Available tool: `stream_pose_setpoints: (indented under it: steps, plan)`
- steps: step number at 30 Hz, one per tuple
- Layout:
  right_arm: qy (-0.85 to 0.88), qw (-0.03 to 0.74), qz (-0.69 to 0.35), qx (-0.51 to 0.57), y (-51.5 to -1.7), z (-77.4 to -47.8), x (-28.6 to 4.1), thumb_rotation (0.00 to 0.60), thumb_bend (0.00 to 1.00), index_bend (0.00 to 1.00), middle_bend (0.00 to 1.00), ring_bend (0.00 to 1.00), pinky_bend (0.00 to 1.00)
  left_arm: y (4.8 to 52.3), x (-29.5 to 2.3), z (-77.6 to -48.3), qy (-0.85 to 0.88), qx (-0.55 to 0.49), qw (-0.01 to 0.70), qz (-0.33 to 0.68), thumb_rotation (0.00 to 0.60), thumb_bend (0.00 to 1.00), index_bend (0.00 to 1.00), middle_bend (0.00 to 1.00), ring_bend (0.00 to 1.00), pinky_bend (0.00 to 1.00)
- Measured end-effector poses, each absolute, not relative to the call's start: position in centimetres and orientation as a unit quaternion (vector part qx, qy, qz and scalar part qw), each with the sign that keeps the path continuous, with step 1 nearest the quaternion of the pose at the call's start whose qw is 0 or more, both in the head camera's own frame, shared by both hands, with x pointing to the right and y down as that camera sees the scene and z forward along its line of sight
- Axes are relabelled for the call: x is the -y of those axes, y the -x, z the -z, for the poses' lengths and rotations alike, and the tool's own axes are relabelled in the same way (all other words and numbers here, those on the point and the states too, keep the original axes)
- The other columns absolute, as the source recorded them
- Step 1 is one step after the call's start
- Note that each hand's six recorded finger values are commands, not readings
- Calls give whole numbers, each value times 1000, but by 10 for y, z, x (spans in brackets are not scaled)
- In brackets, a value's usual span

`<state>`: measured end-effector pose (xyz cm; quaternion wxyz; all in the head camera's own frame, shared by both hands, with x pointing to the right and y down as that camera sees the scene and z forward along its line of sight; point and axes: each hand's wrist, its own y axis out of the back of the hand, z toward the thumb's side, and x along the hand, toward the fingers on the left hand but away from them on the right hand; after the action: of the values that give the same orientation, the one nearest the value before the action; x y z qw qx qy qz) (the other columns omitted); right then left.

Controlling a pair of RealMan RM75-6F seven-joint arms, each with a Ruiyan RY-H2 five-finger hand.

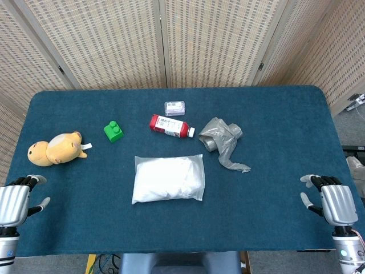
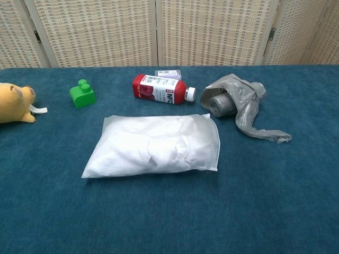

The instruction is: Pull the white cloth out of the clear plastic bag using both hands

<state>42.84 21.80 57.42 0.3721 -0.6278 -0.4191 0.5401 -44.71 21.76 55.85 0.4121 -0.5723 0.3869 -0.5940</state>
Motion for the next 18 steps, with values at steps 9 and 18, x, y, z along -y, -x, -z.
stream_pose_setpoints:
  steps: [9, 18]
  plan:
    - [626, 366, -547, 419, -438, -572, -224, 600, 266, 430, 455, 438, 437, 439, -209, -556, 579, -381, 417, 587, 600, 168, 388, 470, 471, 619]
    - [618, 373, -557, 412, -446, -558, -219, 600, 139, 382, 311, 293, 379, 399, -192, -553, 621, -389, 422, 534, 600, 100, 173, 307, 340, 383]
